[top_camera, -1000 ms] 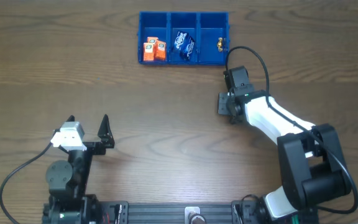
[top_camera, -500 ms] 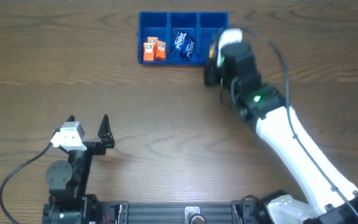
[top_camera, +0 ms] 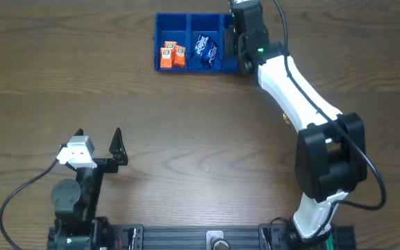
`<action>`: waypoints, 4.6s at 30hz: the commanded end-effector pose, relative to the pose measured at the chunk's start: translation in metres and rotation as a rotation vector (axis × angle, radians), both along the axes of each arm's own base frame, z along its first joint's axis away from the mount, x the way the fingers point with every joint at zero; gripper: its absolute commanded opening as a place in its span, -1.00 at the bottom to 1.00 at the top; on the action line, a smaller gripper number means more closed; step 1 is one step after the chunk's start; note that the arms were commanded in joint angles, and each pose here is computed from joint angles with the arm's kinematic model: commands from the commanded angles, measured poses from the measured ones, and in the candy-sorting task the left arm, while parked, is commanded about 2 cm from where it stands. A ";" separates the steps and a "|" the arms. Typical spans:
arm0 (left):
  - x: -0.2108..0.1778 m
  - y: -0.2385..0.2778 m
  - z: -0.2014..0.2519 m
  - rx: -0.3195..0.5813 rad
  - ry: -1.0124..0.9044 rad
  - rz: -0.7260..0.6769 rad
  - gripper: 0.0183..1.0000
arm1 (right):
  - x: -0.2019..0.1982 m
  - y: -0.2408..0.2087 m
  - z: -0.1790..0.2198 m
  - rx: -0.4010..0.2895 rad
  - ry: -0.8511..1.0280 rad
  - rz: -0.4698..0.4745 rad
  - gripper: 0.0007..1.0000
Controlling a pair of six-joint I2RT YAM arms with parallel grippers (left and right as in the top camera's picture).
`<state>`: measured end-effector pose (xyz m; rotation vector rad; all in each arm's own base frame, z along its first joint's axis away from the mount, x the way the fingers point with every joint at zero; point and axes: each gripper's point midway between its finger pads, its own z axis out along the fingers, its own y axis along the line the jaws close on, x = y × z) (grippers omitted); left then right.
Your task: Sort Candies Into Trays
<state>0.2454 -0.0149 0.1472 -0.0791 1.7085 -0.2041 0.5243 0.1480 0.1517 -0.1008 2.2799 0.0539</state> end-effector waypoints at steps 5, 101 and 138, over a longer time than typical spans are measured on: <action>-0.001 -0.001 -0.016 0.008 0.048 -0.008 1.00 | 0.009 -0.007 0.005 -0.015 -0.027 -0.016 0.05; -0.001 -0.001 -0.016 0.008 0.048 -0.008 1.00 | -0.173 -0.096 -0.118 0.082 0.372 -0.133 -0.69; -0.001 -0.001 -0.017 0.008 0.048 -0.008 1.00 | 0.009 -0.020 -0.013 0.013 0.060 -0.073 -0.60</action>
